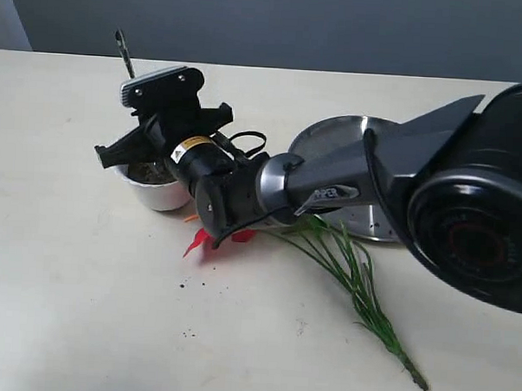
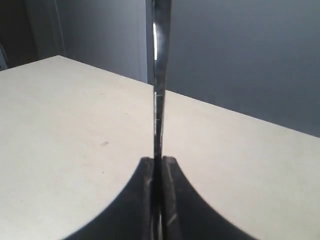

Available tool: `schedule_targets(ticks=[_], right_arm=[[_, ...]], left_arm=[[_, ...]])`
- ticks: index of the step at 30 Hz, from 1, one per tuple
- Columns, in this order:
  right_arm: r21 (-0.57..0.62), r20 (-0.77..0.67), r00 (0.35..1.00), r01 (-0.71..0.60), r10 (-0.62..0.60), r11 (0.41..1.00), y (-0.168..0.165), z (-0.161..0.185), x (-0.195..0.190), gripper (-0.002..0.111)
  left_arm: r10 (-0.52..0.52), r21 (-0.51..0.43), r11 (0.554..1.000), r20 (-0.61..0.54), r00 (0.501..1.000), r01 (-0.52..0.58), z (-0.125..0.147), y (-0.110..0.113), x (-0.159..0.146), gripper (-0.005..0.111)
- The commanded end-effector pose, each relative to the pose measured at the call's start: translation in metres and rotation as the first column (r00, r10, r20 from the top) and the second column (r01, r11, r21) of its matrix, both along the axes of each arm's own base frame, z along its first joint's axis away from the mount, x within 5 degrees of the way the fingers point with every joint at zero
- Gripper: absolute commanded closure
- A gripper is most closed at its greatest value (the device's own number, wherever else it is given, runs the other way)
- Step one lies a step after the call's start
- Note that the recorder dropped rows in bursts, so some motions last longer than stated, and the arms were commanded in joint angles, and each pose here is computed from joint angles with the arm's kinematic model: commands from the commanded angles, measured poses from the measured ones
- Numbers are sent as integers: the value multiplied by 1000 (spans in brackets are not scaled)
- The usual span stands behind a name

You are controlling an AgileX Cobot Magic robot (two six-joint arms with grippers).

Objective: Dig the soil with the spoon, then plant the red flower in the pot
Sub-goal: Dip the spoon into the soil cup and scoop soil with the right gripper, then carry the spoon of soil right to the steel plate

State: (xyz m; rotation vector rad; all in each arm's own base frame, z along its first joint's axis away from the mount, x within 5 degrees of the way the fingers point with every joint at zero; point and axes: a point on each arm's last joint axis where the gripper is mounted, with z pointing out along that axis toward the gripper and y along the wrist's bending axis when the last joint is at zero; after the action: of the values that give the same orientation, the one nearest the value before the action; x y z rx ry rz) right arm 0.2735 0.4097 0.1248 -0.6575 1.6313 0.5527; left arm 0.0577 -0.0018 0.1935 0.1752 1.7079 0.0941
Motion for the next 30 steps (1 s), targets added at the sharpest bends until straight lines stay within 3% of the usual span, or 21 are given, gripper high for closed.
schedule_targets(ticks=[1,11,15,27,30], right_arm=[[-13,-1,1000,-10,10,1000,0,-2,0,109],[138,129,991,14,-32,990,-5,57,3,109],[142,154,988,10,-32,990,-7,71,2,109],[-21,-17,1000,-1,1,1000,-2,9,2,109],[-31,-28,1000,-6,5,1000,-2,7,1,109]], left_arm=[[-1,-10,1000,8,1000,1,0,0,0,106],[-1,-10,1000,8,1000,1,0,0,0,106],[-1,-10,1000,8,1000,1,0,0,0,106],[-1,-10,1000,8,1000,1,0,0,0,106],[-1,-10,1000,8,1000,1,0,0,0,106]])
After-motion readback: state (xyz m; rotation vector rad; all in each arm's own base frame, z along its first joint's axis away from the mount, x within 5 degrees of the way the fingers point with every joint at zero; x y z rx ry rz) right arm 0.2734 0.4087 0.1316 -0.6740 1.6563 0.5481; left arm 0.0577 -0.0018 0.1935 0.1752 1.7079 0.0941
